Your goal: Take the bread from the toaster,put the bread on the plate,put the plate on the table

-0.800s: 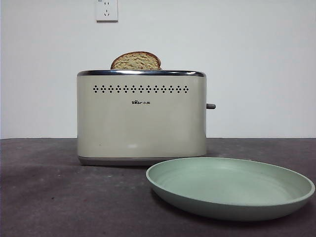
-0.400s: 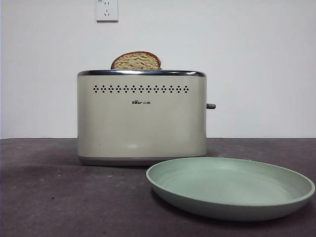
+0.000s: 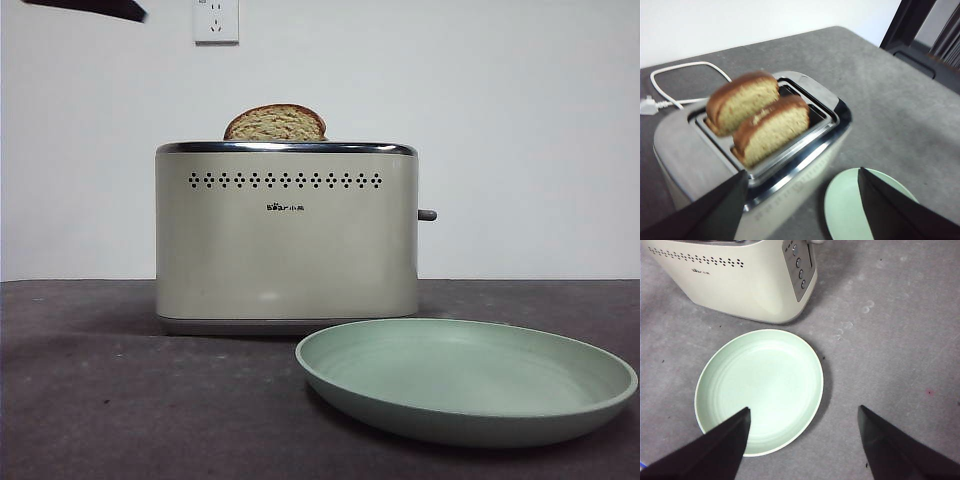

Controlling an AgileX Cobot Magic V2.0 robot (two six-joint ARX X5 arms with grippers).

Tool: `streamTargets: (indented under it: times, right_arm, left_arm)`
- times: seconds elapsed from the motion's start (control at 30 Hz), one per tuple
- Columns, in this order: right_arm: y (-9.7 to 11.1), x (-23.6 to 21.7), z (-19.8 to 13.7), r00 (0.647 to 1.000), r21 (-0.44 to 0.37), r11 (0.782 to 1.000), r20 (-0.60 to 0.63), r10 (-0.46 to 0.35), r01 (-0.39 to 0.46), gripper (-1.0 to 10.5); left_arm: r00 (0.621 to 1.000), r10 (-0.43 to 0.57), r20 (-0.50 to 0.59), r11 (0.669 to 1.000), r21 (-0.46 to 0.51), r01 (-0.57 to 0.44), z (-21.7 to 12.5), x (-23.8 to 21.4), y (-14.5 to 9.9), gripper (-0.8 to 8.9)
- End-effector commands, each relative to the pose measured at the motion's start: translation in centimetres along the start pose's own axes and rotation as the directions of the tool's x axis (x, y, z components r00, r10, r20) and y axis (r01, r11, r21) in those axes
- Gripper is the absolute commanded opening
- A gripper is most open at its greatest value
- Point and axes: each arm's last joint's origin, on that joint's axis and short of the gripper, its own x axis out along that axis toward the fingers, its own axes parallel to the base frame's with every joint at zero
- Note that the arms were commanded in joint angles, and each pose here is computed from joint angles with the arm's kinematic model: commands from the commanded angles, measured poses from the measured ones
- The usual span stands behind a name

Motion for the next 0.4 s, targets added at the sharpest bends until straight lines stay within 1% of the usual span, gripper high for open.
streamTargets:
  times: [0.03,0.27,0.4]
  right_arm:
    - [0.1,-0.3,0.4,1.0,0.002,1.0,0.019,0.003,-0.003,3.5]
    - [0.1,-0.3,0.3,1.0,0.005,1.0,0.01,0.003,-0.003,3.5]
    - [0.1,-0.3,0.2,1.0,0.009,1.0,0.001,0.003,-0.003,3.5]
  left_arm:
    - [1.0,-0.017,-0.01,0.997,0.073,0.018,1.5,2.1,0.7,3.65]
    - [0.997,-0.049,-0.055,0.99,0.126,0.056,3.1,6.7,1.6,3.65]
    - [0.996,-0.032,-0.088,0.984,0.172,0.047,3.1,9.0,1.7,3.65]
